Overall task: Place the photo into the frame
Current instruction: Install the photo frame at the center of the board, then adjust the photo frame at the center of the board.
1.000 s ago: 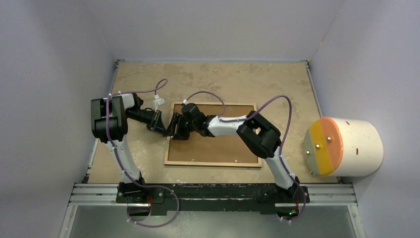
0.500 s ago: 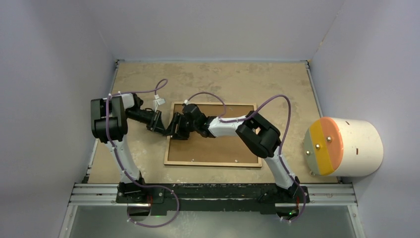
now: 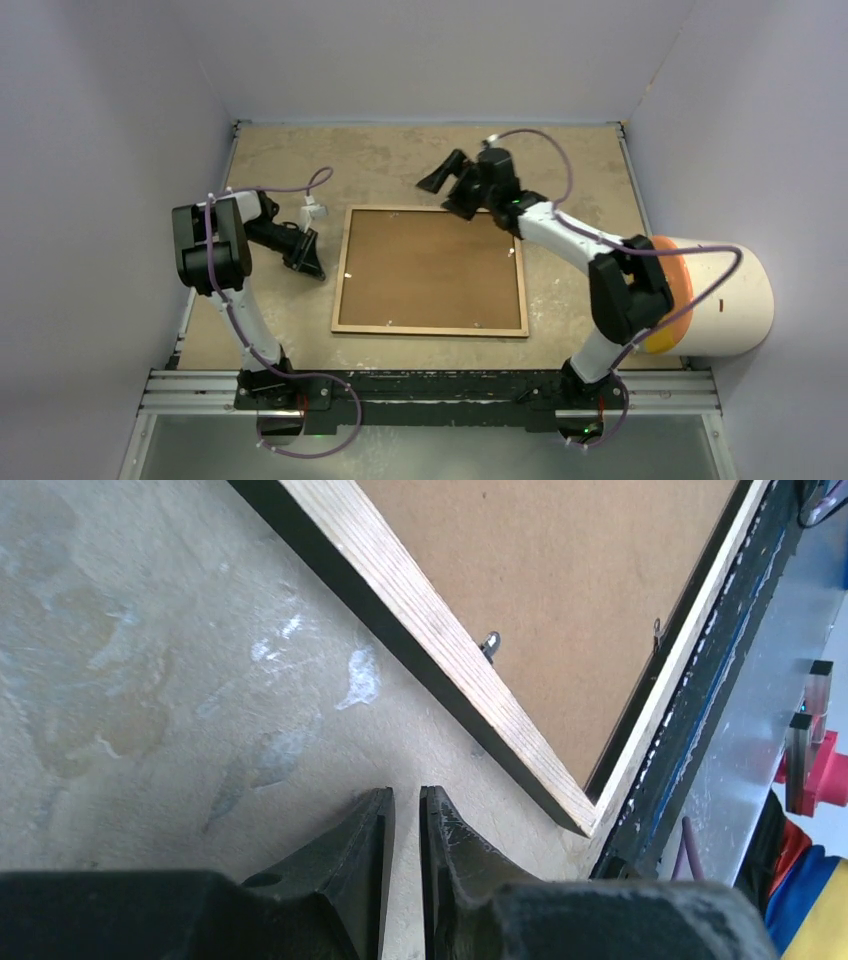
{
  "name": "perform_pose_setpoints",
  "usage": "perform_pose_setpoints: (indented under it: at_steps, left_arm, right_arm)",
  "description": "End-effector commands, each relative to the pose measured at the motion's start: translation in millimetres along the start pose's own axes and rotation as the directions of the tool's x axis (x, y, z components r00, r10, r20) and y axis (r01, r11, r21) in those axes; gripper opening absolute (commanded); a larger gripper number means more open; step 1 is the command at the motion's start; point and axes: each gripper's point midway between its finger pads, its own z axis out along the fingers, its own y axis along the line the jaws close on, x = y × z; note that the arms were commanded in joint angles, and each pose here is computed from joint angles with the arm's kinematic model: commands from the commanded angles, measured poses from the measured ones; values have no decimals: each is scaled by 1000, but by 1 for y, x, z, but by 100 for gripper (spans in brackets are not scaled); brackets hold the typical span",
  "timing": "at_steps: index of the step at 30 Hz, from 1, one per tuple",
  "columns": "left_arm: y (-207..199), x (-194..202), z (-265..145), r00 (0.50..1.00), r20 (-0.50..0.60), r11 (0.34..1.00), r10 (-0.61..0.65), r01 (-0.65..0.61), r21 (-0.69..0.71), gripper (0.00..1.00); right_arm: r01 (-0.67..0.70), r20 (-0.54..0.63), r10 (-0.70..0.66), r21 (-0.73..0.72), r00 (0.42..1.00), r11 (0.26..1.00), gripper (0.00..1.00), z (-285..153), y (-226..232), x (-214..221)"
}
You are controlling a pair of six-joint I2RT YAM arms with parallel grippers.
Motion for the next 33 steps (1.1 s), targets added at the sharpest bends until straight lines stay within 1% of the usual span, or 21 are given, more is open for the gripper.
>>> perform_pose_setpoints:
  at_steps: [1, 4, 6, 8, 11, 14, 15, 16, 18, 21, 23, 27, 30, 31, 32, 33]
  left_arm:
    - [4, 8, 0, 993, -48, 992, 107, -110, -60, 20]
    - [5, 13, 3, 988, -87, 986, 129, -137, -93, 20]
    - [5, 17, 6, 983, -116, 982, 141, -154, -106, 20]
    - [5, 20, 10, 977, -147, 978, 154, -172, -118, 20]
    - [5, 27, 17, 964, -199, 970, 175, -204, -136, 20]
    - [2, 31, 21, 954, -233, 965, 190, -226, -137, 20]
    - [1, 32, 22, 952, -238, 963, 194, -231, -137, 20]
    - [-1, 32, 22, 950, -243, 963, 197, -235, -136, 20]
    - [-4, 34, 24, 946, -250, 961, 206, -244, -131, 21]
    - [-12, 37, 33, 937, -272, 959, 219, -258, -115, 21]
    - [-17, 36, 39, 930, -285, 958, 231, -269, -103, 21]
    - [-24, 29, 49, 921, -297, 952, 252, -291, -95, 22]
    - [-37, 22, 61, 910, -311, 947, 276, -312, -72, 23]
    - [-42, 20, 67, 903, -322, 946, 284, -319, -61, 25]
    - [-48, 19, 71, 896, -332, 943, 294, -328, -51, 29]
    - [-53, 17, 75, 890, -339, 940, 305, -338, -40, 35]
  right_arm:
    - [-38, 234, -54, 372, 971, 928, 94, -64, -106, -68]
    - [-114, 374, -88, 485, 923, 867, 96, -107, -150, -104]
    - [-153, 429, -122, 551, 895, 820, 97, -128, -174, -118]
    - [-183, 449, -138, 600, 883, 779, 99, -139, -193, -123]
    - [-196, 439, -120, 610, 891, 768, 99, -133, -211, -122]
    - [-173, 370, -80, 600, 925, 781, 99, -108, -218, -117]
    - [-160, 364, -85, 593, 928, 789, 99, -100, -218, -120]
    - [-127, 335, -95, 583, 937, 802, 99, -90, -217, -120]
    - [-105, 274, -64, 561, 960, 821, 99, -68, -218, -114]
    - [-73, 214, -48, 527, 976, 847, 99, -42, -207, -112]
    - [-49, 196, -57, 496, 979, 867, 99, -27, -195, -113]
    - [23, 107, -72, 407, 992, 913, 99, 17, -157, -108]
    - [94, 38, -111, 313, 993, 945, 99, 63, -112, -97]
    - [120, 9, -128, 281, 992, 952, 99, 80, -97, -92]
    - [150, -26, -149, 252, 989, 956, 99, 97, -82, -84]
    - [185, -68, -174, 233, 982, 955, 99, 117, -74, -73]
